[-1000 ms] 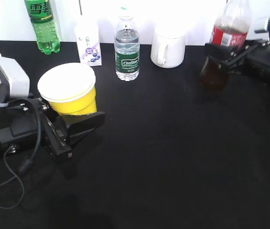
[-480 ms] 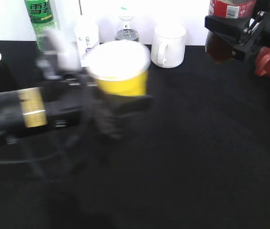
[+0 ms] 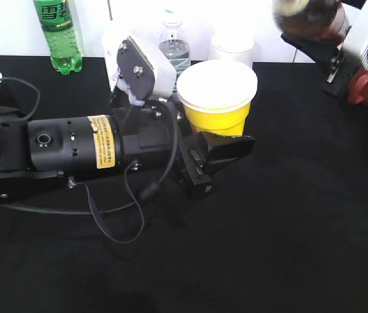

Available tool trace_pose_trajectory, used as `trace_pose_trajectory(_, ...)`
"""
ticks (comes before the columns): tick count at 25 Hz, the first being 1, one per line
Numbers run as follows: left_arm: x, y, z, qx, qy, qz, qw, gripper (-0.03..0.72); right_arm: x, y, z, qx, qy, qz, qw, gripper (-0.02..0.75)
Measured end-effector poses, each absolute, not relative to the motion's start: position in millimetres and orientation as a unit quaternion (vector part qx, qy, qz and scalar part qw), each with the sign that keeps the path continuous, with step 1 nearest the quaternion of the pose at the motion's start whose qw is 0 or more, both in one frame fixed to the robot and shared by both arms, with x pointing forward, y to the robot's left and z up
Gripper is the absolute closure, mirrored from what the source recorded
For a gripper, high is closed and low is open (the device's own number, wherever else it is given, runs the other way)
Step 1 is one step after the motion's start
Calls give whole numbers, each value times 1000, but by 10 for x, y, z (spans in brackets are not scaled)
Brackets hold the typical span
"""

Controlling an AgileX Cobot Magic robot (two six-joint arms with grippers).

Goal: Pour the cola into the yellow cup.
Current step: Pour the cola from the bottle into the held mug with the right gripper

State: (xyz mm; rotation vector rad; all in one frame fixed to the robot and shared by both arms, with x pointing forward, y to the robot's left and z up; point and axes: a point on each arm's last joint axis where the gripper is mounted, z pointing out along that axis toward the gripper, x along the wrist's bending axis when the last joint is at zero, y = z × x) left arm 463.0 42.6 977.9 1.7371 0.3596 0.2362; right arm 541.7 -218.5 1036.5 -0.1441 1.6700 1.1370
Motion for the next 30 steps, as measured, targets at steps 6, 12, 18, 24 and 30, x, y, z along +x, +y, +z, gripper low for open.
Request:
trace_pose_trajectory(6,4643,440,9741,769,166,108,608,249,5418,-2185,10367,-100,694,446,556,227)
trace_pose_trajectory(12,4721,268,9644,776,162,99,602,249,5418,-2186,10367,-101,694,444,558,227)
trace_pose_trajectory(18,4739,210,9613,787,164,103,586,249,5419,-2187,10369,-149,685,404,588,227)
trace_pose_trajectory(24,4711,187,9599,790,159,100,583,249,5429,-2195,10362,-192,677,357,615,228)
trace_pose_trajectory(30,4711,187,9598,791,159,100,583,249,5440,-2206,10342,-213,679,325,624,228)
